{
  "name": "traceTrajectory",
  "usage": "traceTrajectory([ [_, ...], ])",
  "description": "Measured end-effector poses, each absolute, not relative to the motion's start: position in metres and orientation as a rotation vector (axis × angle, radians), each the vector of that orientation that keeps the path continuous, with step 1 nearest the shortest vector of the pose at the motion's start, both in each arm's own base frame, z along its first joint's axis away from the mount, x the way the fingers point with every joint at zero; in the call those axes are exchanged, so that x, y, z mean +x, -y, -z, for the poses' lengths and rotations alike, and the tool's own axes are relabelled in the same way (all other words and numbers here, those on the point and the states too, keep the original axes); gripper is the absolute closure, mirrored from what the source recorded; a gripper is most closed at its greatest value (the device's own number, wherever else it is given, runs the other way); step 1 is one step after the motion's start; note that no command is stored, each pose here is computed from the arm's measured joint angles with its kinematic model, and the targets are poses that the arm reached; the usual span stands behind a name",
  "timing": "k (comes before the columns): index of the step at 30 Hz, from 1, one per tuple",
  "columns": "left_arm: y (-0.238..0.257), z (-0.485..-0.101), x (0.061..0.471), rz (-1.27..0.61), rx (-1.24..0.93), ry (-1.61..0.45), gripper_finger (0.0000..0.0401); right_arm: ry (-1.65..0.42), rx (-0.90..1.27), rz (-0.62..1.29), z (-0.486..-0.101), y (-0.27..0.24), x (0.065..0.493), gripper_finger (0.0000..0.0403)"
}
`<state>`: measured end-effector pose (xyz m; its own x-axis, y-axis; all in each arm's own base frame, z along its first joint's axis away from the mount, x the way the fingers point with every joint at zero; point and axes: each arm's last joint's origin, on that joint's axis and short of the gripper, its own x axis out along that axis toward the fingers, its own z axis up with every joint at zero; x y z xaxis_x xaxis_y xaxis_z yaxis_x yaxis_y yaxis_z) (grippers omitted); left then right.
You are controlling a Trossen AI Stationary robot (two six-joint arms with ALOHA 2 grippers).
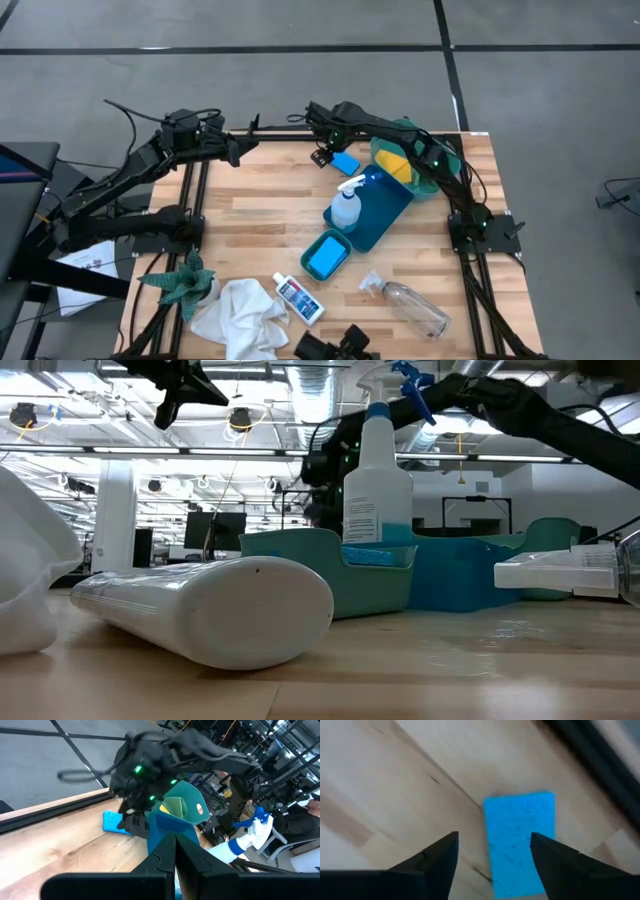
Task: Pick & Place Kitchen Items
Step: Put the light blue sponge into the bottom green bin
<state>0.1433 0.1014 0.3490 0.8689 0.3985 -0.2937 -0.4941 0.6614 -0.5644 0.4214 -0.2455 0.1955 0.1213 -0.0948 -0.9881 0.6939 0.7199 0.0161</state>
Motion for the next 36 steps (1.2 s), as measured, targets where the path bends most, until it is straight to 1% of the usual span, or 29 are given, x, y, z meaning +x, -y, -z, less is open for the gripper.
traceTrajectory([
  [3,-0.101,-0.349,0.143,-0.507,-0.68,-0.149,0.0401,-1.403,0.563,0.63,-0.179,0.245,0.421,0.0169],
  [8,-0.101,-0.349,0.143,-0.507,-0.679,-0.148,0.0401,-1.352,0.565,0.642,-0.182,0.246,0.425,0.0184],
  [12,-0.101,-0.349,0.143,-0.507,-0.678,-0.149,0.0401,-1.352,0.581,0.642,-0.181,0.247,0.424,0.0192],
  [23,-0.102,-0.353,0.144,-0.488,-0.663,-0.107,0.0401,-1.23,0.74,0.742,-0.182,0.255,0.427,0.0196],
  [30,-0.102,-0.354,0.145,-0.471,-0.677,-0.106,0.0401,-1.168,0.983,0.841,-0.18,0.279,0.41,0.0196],
  [36,-0.1,-0.355,0.145,-0.409,-0.716,-0.107,0.0401,-1.107,1.187,0.869,-0.178,0.288,0.406,0.0196],
])
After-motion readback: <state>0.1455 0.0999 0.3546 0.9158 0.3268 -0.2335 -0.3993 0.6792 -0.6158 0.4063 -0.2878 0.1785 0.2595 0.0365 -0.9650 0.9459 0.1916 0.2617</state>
